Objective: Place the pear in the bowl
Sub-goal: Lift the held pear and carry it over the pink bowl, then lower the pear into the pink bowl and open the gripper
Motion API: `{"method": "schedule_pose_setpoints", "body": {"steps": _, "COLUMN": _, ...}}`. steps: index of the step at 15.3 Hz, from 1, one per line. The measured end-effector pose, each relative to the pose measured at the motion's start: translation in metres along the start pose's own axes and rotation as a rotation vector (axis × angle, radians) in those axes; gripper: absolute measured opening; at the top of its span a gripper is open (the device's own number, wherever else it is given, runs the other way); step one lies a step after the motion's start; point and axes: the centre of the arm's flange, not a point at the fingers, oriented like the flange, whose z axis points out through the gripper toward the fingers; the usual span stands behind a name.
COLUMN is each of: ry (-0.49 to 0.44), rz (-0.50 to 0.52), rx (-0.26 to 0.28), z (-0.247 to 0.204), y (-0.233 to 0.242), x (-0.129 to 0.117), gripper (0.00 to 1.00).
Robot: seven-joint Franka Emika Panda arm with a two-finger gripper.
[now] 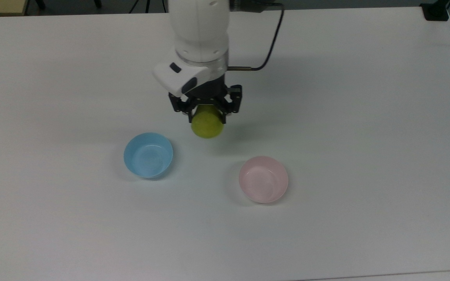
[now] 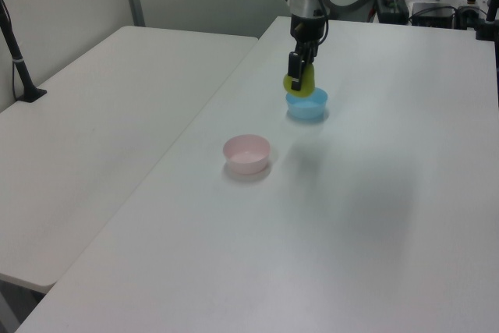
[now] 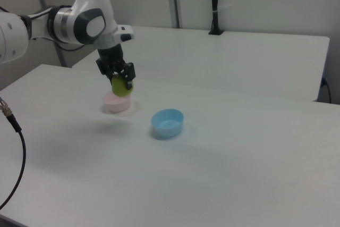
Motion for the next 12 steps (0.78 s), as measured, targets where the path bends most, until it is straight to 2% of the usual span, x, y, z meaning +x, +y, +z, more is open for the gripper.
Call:
{"method": "schedule_pose_setpoints", "body": {"steps": 2, "ry": 0.013, "rz": 0.03, "rx": -0.007, "z": 0.008, "y": -0.024, "x": 0.007, "gripper": 0.71}}
{"method": "schedule_pose_setpoints", "body": {"steps": 6, "ry": 0.097, "rz": 0.069, "rx": -0.008, "z": 0.049, "y": -0.07, "x": 0.024, "gripper": 0.71}}
{"method": "schedule_pose_setpoints", "body": {"steps": 8, "ry": 0.142, "rz": 0.086, "rx": -0.008, "z": 0.067, "y": -0.083, "x": 0.03, "gripper": 0.71}}
{"method": "schedule_pose_setpoints", "body": {"steps": 12, "ry": 0.172, "rz": 0.087, "rx": -0.01, "z": 0.088, "y": -0.098, "x": 0.033, "gripper": 0.71}}
